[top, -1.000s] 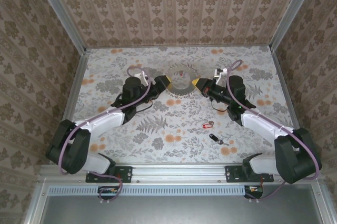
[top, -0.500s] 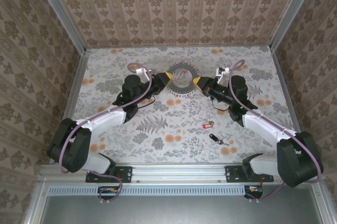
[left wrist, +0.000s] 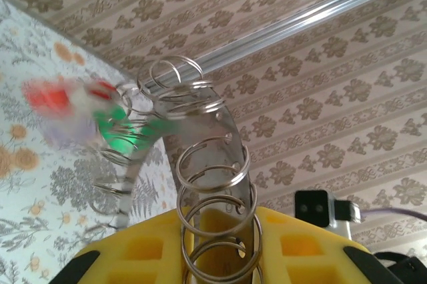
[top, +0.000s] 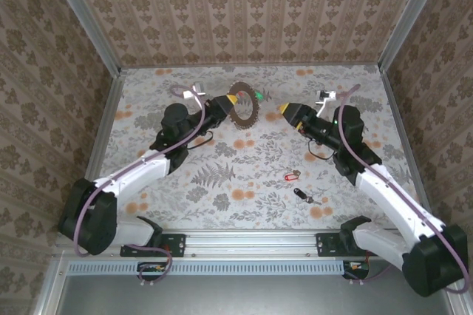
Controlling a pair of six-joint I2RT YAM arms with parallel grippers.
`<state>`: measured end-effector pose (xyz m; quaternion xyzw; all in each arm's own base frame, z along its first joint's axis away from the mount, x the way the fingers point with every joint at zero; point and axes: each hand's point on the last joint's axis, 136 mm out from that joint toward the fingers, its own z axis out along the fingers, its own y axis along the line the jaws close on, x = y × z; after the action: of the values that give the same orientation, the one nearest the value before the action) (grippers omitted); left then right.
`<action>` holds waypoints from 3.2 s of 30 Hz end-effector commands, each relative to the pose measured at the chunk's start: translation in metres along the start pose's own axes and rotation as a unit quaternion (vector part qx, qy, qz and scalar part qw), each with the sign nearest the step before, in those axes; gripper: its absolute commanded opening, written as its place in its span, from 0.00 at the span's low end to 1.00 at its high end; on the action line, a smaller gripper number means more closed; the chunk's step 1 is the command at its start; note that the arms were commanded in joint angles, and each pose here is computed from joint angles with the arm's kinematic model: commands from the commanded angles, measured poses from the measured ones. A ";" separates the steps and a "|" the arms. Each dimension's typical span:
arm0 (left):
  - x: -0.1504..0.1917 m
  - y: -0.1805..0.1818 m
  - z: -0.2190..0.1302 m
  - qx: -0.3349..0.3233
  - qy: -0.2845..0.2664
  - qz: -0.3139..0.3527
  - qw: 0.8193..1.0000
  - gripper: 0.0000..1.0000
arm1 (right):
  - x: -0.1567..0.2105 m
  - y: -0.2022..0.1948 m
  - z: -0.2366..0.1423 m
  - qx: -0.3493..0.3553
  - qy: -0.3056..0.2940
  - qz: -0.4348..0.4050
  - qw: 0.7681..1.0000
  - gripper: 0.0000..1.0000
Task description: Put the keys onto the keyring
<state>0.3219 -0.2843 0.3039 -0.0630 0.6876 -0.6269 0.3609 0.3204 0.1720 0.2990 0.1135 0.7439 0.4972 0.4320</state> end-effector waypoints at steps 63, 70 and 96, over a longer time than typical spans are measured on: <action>-0.030 -0.040 -0.022 0.034 -0.055 -0.007 0.998 0.65 | -0.011 0.054 0.068 -0.153 0.089 0.000 0.984 0.11; -0.027 0.006 -0.059 -0.136 -0.027 0.058 0.989 0.95 | -0.011 0.063 0.049 -0.152 0.105 -0.043 0.982 0.08; 0.013 -0.043 -0.035 0.039 0.218 0.134 0.966 0.68 | 0.022 0.073 0.043 -0.197 0.232 -0.154 0.940 0.12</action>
<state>0.2859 -0.2639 0.3102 0.1349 0.7572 -0.5769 0.2750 0.3237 0.2440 0.3226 -0.1730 0.7435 0.5634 0.3161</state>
